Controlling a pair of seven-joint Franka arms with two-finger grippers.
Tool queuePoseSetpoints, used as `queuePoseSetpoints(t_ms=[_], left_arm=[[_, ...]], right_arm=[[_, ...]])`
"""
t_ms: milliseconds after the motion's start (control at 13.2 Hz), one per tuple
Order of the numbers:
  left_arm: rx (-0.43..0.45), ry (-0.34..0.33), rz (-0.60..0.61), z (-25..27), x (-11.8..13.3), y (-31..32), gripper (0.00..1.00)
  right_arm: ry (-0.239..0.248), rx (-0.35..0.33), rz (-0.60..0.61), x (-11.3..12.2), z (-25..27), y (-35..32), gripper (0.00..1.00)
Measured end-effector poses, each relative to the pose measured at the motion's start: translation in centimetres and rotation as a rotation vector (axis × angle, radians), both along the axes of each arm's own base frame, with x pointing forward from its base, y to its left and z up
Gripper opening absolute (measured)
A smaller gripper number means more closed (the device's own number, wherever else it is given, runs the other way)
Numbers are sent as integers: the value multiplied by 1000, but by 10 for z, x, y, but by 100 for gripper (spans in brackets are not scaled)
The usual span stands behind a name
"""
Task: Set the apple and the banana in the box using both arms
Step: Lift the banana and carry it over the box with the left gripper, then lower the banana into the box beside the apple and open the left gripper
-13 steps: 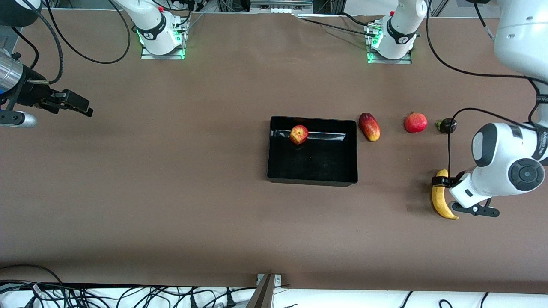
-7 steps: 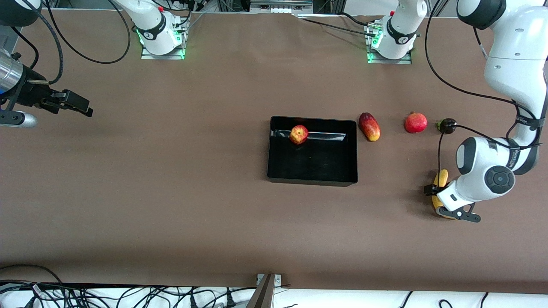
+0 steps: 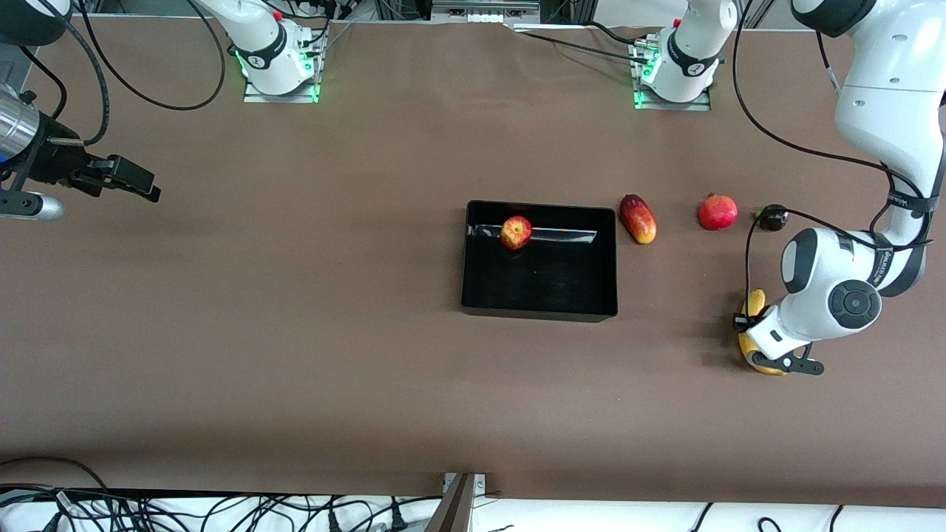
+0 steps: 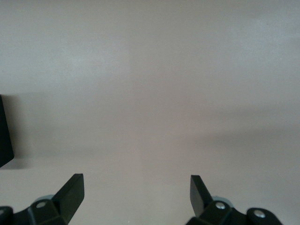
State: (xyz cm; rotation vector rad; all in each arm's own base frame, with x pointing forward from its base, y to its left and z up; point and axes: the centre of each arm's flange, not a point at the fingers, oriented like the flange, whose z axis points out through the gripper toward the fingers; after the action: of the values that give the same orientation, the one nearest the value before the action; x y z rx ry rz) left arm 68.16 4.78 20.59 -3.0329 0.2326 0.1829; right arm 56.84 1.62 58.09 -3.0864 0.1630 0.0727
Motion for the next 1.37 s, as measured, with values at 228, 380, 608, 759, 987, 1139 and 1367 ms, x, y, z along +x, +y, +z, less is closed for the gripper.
queuePoseSetpoints(t_ms=[228,380,608,759,987,1139,1367], left_arm=[[-51,77,96,58,-10,-66,33],[-79,99,198,107,-24,-136,33],[-70,102,302,147,-59,-256,33],[-45,111,325,141,-86,-321,33],[-67,115,325,108,-107,-378,33],[-89,120,328,71,-113,-397,33],[-110,129,330,33,-114,-405,33]], right_arm=[[0,0,0,0,0,0,100],[-1,0,0,0,0,0,100],[-1,0,0,0,0,0,100],[-1,0,0,0,0,0,100],[-1,0,0,0,0,0,100],[-1,0,0,0,0,0,100],[-1,0,0,0,0,0,100]])
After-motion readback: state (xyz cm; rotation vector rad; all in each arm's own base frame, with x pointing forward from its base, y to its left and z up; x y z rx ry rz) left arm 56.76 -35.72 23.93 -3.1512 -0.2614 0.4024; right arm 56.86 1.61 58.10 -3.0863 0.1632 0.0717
